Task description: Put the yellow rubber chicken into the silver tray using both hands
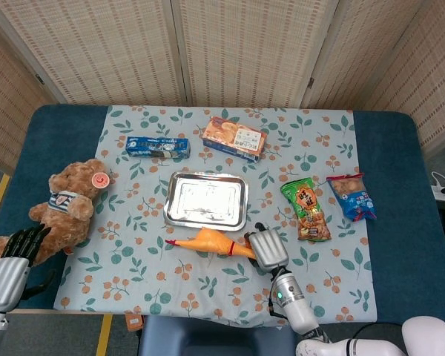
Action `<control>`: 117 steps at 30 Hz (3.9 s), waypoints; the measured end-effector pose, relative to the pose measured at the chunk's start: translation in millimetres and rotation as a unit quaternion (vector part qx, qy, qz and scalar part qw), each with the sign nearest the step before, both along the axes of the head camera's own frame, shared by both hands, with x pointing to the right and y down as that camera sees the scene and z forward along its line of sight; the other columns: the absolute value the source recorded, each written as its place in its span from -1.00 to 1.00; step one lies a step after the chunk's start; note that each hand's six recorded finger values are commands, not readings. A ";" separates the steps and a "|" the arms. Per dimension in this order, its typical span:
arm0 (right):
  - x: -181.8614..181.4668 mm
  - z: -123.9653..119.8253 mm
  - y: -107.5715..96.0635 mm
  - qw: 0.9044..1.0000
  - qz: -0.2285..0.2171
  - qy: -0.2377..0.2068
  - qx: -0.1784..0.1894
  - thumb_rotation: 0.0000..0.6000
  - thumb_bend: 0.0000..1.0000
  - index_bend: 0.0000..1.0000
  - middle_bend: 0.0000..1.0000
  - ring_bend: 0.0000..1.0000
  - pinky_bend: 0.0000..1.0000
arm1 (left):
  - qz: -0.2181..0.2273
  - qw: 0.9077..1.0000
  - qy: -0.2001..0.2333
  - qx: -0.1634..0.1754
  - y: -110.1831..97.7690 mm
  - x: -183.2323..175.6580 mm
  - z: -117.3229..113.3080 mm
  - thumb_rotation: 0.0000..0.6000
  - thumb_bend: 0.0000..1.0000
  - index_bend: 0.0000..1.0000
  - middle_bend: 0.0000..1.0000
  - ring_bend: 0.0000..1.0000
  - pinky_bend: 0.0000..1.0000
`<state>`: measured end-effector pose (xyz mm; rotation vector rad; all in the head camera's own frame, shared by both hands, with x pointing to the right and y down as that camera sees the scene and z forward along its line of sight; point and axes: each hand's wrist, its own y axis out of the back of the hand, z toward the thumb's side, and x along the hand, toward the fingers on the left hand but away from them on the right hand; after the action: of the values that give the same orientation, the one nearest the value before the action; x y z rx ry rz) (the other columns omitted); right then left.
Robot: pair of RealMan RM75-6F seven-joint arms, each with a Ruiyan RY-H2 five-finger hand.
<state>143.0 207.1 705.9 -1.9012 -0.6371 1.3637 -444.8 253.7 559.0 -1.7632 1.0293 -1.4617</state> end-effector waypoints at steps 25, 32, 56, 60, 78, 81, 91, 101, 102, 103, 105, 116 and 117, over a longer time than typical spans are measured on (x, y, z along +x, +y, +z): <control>-4.6 -94.8 -41.5 0.987 -0.020 -0.154 0.046 1.00 -0.24 0.80 0.32 0.57 0.55 | 0.104 0.967 0.179 -0.151 -26.9 137.7 16.5 1.00 -0.37 -1.00 -1.00 -1.00 -1.00; -11.9 -83.0 -52.7 0.988 -0.018 -0.150 -0.007 1.00 -0.24 0.80 0.32 0.57 0.55 | 0.152 0.972 0.143 -0.106 -50.3 163.6 31.2 1.00 -0.37 -1.00 -1.00 -1.00 -1.00; -58.5 -70.6 -69.4 0.983 -0.038 -0.165 -0.067 1.00 -0.24 0.80 0.32 0.57 0.55 | 0.170 0.965 0.176 -0.092 -78.7 212.3 63.6 1.00 -0.38 -1.00 -1.00 -1.00 -1.00; -62.4 -72.7 -72.0 0.984 -0.049 -0.161 -0.056 1.00 -0.24 0.80 0.32 0.57 0.55 | 0.166 0.963 0.187 -0.101 -79.7 218.0 67.8 1.00 -0.38 -1.00 -1.00 -1.00 -1.00; -74.4 -80.2 -75.1 0.981 -0.036 -0.188 -0.030 1.00 -0.24 0.80 0.32 0.57 0.55 | 0.140 0.961 0.208 -0.113 -88.1 222.3 78.3 1.00 -0.37 -1.00 -1.00 -1.00 -0.96; -76.0 -81.0 -75.1 0.979 -0.035 -0.196 -0.031 1.00 -0.24 0.80 0.32 0.57 0.55 | 0.129 0.961 0.222 -0.103 -91.1 222.9 76.8 1.00 -0.34 -1.00 -1.00 -1.00 -0.81; -70.2 -80.8 -78.8 0.979 -0.027 -0.199 -0.023 1.00 -0.24 0.80 0.32 0.57 0.55 | 0.099 0.960 0.252 -0.073 -98.1 218.7 73.9 1.00 -0.10 0.02 0.02 -0.20 0.11; -64.6 -80.5 -80.4 0.980 -0.022 -0.197 -0.024 1.00 -0.24 0.80 0.32 0.57 0.55 | 0.087 0.960 0.260 -0.060 -101.1 217.0 71.6 1.00 0.28 0.73 0.65 0.34 0.62; -64.0 -80.5 -80.5 0.980 -0.022 -0.196 -0.024 1.00 -0.24 0.80 0.32 0.57 0.55 | 0.087 0.961 0.258 -0.056 -101.4 217.0 71.2 1.00 0.29 0.74 0.67 0.36 0.64; -63.6 -80.5 -80.5 0.980 -0.022 -0.195 -0.023 1.00 -0.24 0.80 0.32 0.57 0.55 | 0.088 0.961 0.256 -0.054 -101.7 216.9 70.8 1.00 0.30 0.75 0.70 0.39 0.67; -62.5 -80.5 -80.5 0.980 -0.021 -0.195 -0.023 1.00 -0.24 0.80 0.32 0.57 0.55 | 0.092 0.962 0.251 -0.049 -101.4 216.9 70.6 1.00 0.30 0.77 0.72 0.42 0.70; -59.9 -81.5 -82.7 0.980 -0.012 -0.196 -0.020 1.00 -0.23 0.80 0.32 0.58 0.55 | 0.094 0.964 0.239 -0.069 -94.5 216.4 75.4 1.00 -0.26 -0.88 -0.91 -0.93 -0.74; -59.6 -81.7 -83.8 0.980 -0.007 -0.198 -0.020 1.00 -0.23 0.80 0.33 0.58 0.55 | 0.096 0.963 0.238 -0.084 -92.1 216.8 77.1 1.00 -0.30 -0.98 -0.98 -0.97 -0.80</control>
<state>83.4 123.3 624.2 -2.2270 -0.7885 0.9982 -228.0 161.5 636.1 -2.3394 0.9438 -1.0514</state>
